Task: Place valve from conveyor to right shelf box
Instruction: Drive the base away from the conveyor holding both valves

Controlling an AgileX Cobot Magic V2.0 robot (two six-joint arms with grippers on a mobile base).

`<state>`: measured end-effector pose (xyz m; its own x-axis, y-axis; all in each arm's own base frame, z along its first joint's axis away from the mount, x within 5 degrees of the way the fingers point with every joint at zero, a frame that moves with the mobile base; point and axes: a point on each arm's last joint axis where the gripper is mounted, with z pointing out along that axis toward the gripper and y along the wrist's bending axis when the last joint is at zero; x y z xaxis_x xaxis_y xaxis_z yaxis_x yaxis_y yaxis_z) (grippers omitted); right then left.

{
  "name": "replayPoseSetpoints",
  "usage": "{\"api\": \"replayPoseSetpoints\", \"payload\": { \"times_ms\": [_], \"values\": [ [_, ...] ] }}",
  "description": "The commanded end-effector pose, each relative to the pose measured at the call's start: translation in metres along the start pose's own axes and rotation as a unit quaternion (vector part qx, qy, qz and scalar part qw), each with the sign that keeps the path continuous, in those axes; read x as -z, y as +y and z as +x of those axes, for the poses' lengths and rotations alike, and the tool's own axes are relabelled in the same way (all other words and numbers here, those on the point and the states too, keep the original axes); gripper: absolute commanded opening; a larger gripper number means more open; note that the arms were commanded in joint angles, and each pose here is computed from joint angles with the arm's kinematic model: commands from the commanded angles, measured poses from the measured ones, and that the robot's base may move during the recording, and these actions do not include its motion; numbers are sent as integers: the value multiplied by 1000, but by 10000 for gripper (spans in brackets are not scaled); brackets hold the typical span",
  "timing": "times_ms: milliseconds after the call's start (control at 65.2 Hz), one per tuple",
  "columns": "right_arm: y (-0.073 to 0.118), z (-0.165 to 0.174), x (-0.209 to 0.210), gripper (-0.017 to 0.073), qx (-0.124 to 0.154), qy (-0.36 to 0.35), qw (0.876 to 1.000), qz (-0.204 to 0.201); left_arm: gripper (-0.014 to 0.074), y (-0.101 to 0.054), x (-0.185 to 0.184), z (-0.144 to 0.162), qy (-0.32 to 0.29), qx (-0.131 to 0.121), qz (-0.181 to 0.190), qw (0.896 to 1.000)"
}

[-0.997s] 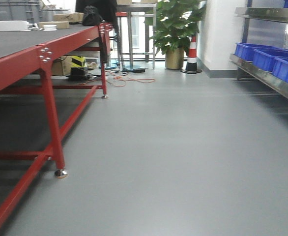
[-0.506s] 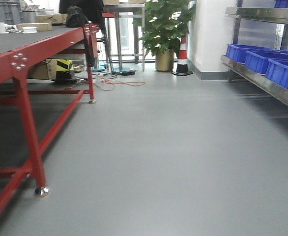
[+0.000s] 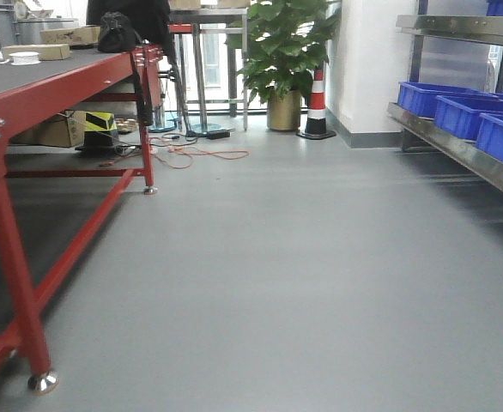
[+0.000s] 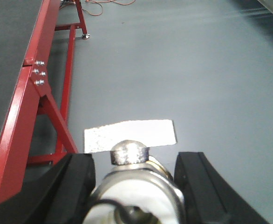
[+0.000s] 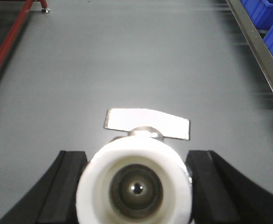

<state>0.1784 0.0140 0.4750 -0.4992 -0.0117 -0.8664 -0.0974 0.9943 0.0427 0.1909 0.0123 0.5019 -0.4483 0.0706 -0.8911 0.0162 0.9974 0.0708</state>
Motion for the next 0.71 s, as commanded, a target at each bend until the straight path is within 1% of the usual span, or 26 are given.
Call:
{"api": "replayPoseSetpoints", "payload": {
  "times_ms": [0, 690],
  "values": [
    [0, -9, 10, -153, 3, -51, 999, 4, -111, -1, 8, -7, -37, 3, 2, 999],
    [0, -10, 10, -153, 3, -52, 999, 4, -111, -1, 8, -7, -37, 3, 2, 999]
  ]
}}
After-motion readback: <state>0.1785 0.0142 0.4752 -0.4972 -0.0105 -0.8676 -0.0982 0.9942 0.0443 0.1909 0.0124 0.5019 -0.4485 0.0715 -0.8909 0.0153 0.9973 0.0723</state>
